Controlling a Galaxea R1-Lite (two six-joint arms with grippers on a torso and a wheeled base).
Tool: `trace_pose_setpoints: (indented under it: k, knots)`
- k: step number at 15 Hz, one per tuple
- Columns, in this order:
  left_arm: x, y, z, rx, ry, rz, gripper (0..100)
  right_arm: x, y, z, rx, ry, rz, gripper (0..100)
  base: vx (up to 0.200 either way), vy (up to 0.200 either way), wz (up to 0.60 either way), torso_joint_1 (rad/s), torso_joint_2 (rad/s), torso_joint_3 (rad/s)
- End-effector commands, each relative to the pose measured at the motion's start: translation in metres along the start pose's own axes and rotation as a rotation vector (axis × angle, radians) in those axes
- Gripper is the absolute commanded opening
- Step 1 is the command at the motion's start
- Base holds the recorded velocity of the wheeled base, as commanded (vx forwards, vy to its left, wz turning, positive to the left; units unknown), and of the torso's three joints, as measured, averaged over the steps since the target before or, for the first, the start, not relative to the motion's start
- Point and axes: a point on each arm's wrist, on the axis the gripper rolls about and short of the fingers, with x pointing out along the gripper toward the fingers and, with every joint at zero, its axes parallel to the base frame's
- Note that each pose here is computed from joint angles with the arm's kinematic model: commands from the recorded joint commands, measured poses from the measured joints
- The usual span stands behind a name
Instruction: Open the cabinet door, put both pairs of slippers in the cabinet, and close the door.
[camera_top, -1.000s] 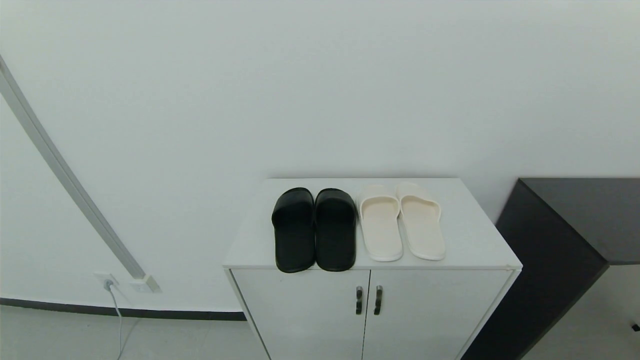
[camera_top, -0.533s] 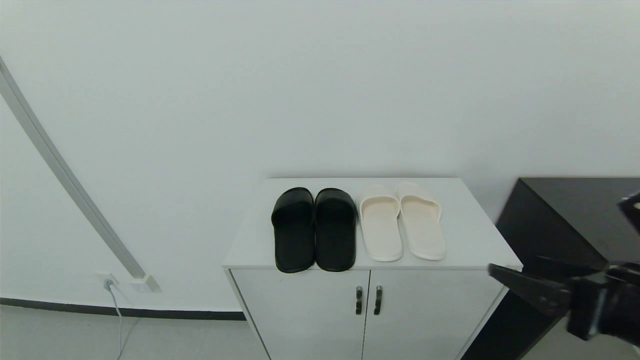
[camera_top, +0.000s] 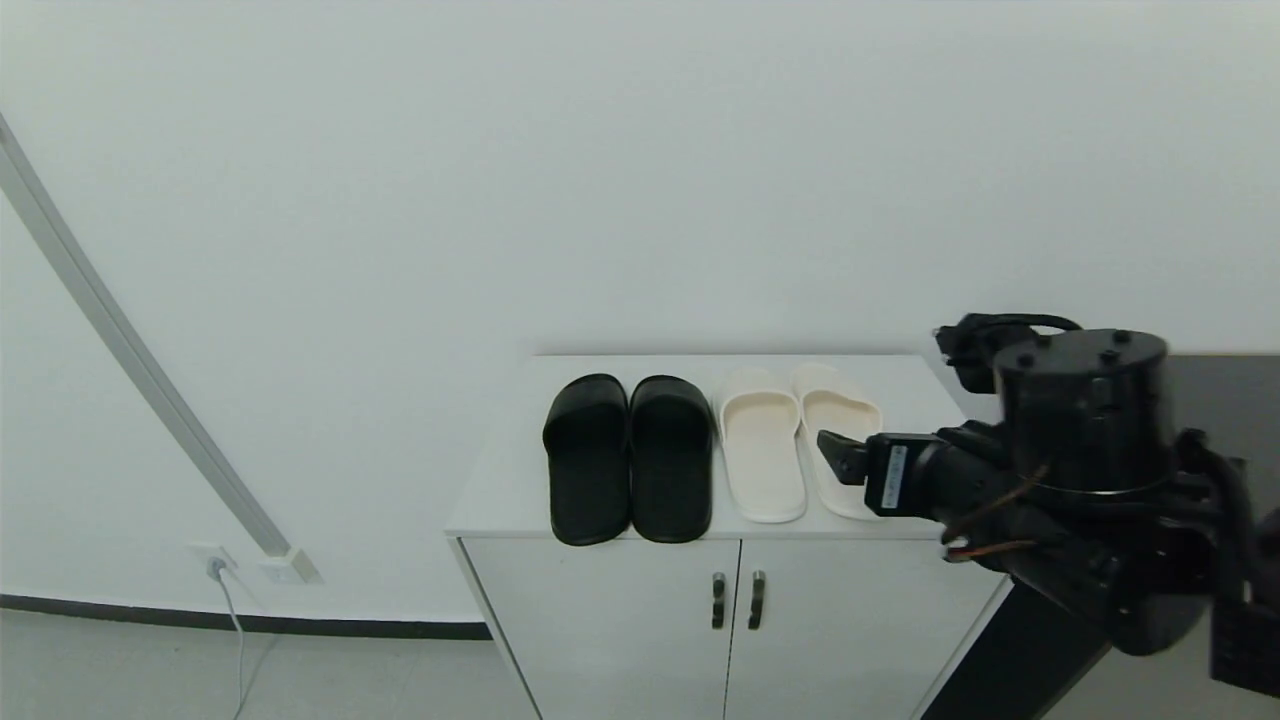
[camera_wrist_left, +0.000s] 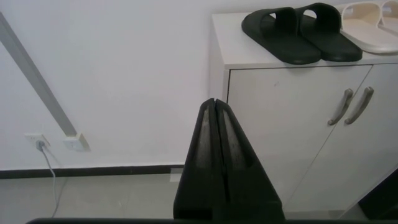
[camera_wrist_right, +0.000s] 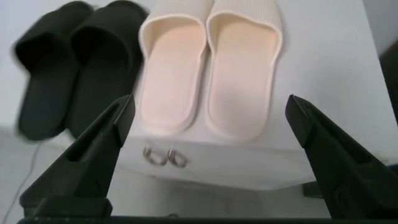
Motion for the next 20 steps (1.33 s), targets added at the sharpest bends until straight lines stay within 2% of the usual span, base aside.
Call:
trace_pose_setpoints:
  k: [1, 4, 8, 12, 20]
  knots:
    - [0.0, 0.0, 0.0, 0.0, 0.001, 0.001, 0, 0.043, 0.014, -0.014, -0.031, 0.034, -0.07, 100, 0.0, 0.0, 0.0, 0.0, 0.0, 0.0]
    - [0.0, 0.0, 0.0, 0.0, 0.001, -0.001, 0, 0.071, 0.015, -0.013, -0.025, 0.027, -0.11, 100, 0.0, 0.0, 0.0, 0.0, 0.0, 0.0]
    - [0.0, 0.0, 0.0, -0.001, 0.001, -0.002, 0, 0.101, 0.022, -0.027, -0.053, -0.012, -0.108, 100, 0.0, 0.0, 0.0, 0.0, 0.0, 0.0]
    - [0.0, 0.0, 0.0, -0.001, 0.002, -0.002, 0, 0.129, 0.016, -0.04, -0.098, -0.055, -0.124, 100, 0.0, 0.0, 0.0, 0.0, 0.0, 0.0]
    - [0.0, 0.0, 0.0, -0.001, 0.002, -0.001, 0, 0.171, 0.018, -0.038, -0.076, -0.082, -0.124, 100, 0.0, 0.0, 0.0, 0.0, 0.0, 0.0]
